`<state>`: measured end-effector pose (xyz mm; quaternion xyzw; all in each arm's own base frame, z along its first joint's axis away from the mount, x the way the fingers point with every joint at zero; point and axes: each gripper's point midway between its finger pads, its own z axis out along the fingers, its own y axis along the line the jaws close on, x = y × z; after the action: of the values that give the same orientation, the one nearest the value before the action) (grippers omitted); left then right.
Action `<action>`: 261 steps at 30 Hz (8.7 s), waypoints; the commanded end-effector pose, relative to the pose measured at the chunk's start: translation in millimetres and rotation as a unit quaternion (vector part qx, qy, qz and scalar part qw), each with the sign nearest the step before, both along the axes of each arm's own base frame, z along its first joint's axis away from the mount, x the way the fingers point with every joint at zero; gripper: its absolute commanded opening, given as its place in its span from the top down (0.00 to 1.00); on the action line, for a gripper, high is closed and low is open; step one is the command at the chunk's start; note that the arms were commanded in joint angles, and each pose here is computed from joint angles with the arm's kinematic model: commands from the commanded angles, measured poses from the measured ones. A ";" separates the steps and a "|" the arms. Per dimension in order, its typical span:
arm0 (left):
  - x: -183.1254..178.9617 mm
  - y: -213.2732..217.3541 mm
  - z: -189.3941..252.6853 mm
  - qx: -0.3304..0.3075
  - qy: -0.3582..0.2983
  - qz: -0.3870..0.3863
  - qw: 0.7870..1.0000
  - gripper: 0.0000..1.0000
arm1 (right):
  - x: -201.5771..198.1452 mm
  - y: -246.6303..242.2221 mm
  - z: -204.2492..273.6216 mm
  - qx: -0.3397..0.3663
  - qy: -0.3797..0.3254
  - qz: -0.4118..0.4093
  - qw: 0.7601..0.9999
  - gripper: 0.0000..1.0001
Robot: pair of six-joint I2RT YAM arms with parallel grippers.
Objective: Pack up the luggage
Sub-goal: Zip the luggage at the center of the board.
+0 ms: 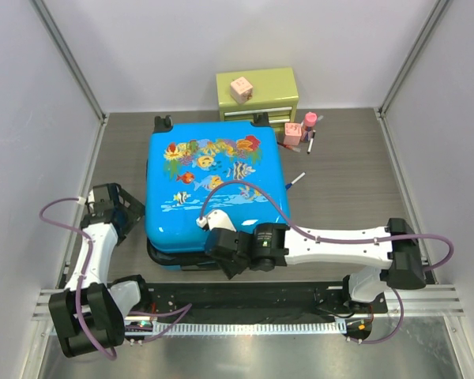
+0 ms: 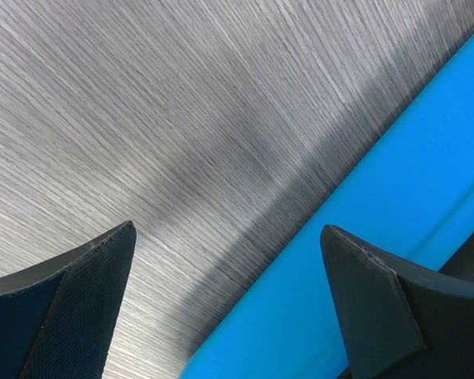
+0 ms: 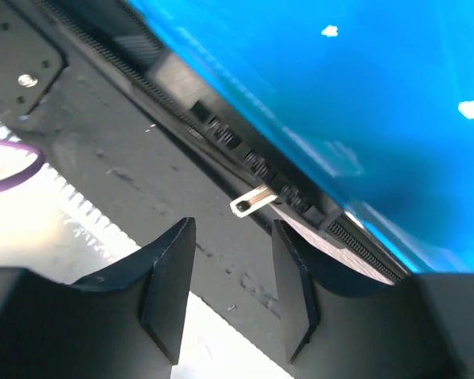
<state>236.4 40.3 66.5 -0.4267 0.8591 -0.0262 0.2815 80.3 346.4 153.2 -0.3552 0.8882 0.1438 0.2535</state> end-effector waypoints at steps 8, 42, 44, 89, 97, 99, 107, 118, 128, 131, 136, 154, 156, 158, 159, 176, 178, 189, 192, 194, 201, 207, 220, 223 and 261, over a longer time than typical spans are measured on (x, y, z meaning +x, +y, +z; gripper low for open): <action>0.8 -15.0 -6.4 -0.028 0.007 -0.036 0.999 0.00 | 12.7 18.5 -8.5 0.009 -0.004 -0.096 0.995 0.49; 3.6 -24.5 -5.0 -0.049 -0.009 -0.052 0.997 0.00 | 38.4 -83.5 10.2 -0.005 -0.016 -0.365 0.931 0.51; 2.6 -24.5 -5.6 -0.047 -0.006 -0.051 0.998 0.00 | 36.0 -83.1 18.0 -0.007 -0.010 -0.362 0.932 0.52; 0.2 -29.0 -19.1 -0.052 0.019 -0.057 0.997 0.00 | 37.7 -57.5 -41.0 0.011 0.084 -0.253 0.964 0.59; 0.0 -28.8 -19.8 -0.052 0.020 -0.057 0.997 0.00 | 34.9 -53.8 -45.9 0.008 0.098 -0.244 0.965 0.67; 0.2 -28.8 -19.2 -0.051 0.018 -0.057 0.997 0.00 | 33.3 -53.6 -50.5 -0.001 0.104 -0.240 0.965 0.72; 0.0 -28.4 -18.7 -0.051 0.017 -0.057 0.997 0.00 | 26.7 -51.8 -55.6 -0.008 0.123 -0.234 0.964 0.99; 1.1 -30.4 -17.5 -0.055 0.011 -0.059 0.997 0.00 | 7.3 -14.8 -27.8 0.025 0.107 -0.159 0.981 0.99; 2.1 -33.0 -15.4 -0.059 0.004 -0.064 0.996 0.00 | -9.4 16.1 -0.7 0.032 0.066 -0.116 0.990 0.99; 2.0 -33.8 -14.9 -0.059 0.002 -0.066 0.996 0.00 | -6.6 24.6 12.4 0.046 0.054 -0.116 0.991 0.99; 2.9 -35.7 -13.0 -0.058 -0.002 -0.070 0.996 0.00 | -12.9 38.4 16.4 0.045 0.039 -0.103 0.993 0.99; 3.1 -37.7 -13.6 -0.063 -0.005 -0.072 0.995 0.00 | -4.3 -1.4 16.7 0.036 0.018 -0.193 0.980 0.89; 2.6 -39.2 -15.5 -0.067 -0.002 -0.074 0.995 0.00 | 3.8 -7.8 14.2 0.037 0.005 -0.213 0.976 0.72; 2.8 -40.0 -15.0 -0.068 -0.004 -0.075 0.995 0.00 | 8.9 -9.9 11.7 0.038 -0.005 -0.224 0.974 0.57; 3.2 -40.2 -14.5 -0.069 -0.006 -0.075 0.995 0.00 | 12.8 -9.8 12.5 0.040 -0.015 -0.229 0.972 0.53; 5.9 -45.3 -12.2 -0.079 -0.018 -0.084 0.993 0.00 | 32.4 10.4 1.4 0.104 -0.050 -0.280 0.953 0.52; 5.5 -46.6 -12.4 -0.082 -0.018 -0.086 0.993 0.00 | 31.2 14.8 0.5 0.110 -0.049 -0.281 0.952 0.53; 7.0 -50.5 -10.6 -0.090 -0.027 -0.091 0.991 0.00 | 28.8 19.2 -11.0 0.113 -0.042 -0.293 0.949 0.56; 7.2 -51.4 -10.8 -0.094 -0.029 -0.092 0.991 0.00 | 27.1 19.0 -15.9 0.105 -0.037 -0.296 0.949 0.57; 7.6 -51.4 -10.3 -0.093 -0.030 -0.092 0.991 0.00 | 26.2 18.9 -18.7 0.103 -0.034 -0.300 0.948 0.57; 7.6 -52.0 -9.4 -0.094 -0.032 -0.093 0.991 0.00 | 26.6 9.5 -24.7 0.098 -0.033 -0.315 0.944 0.57; 7.7 -52.4 -10.2 -0.095 -0.033 -0.093 0.991 0.00 | 32.3 5.0 -29.8 0.095 -0.052 -0.321 0.941 0.65; 7.8 -52.2 -12.7 -0.096 -0.026 -0.093 0.991 0.00 | 31.8 9.6 -5.3 0.097 -0.066 -0.280 0.953 0.99; 6.7 -49.4 -14.2 -0.090 -0.023 -0.088 0.992 0.00 | 28.1 16.0 7.0 0.095 -0.072 -0.249 0.961 0.99; 6.6 -55.0 -13.6 -0.086 -0.022 -0.102 0.991 0.00 | -0.3 92.6 55.6 0.131 -0.064 -0.092 0.985 0.99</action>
<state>247.0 17.8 49.9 -0.4057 0.8659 -0.0814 0.2811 82.9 369.0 136.2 -0.3179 0.9014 0.0550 0.2889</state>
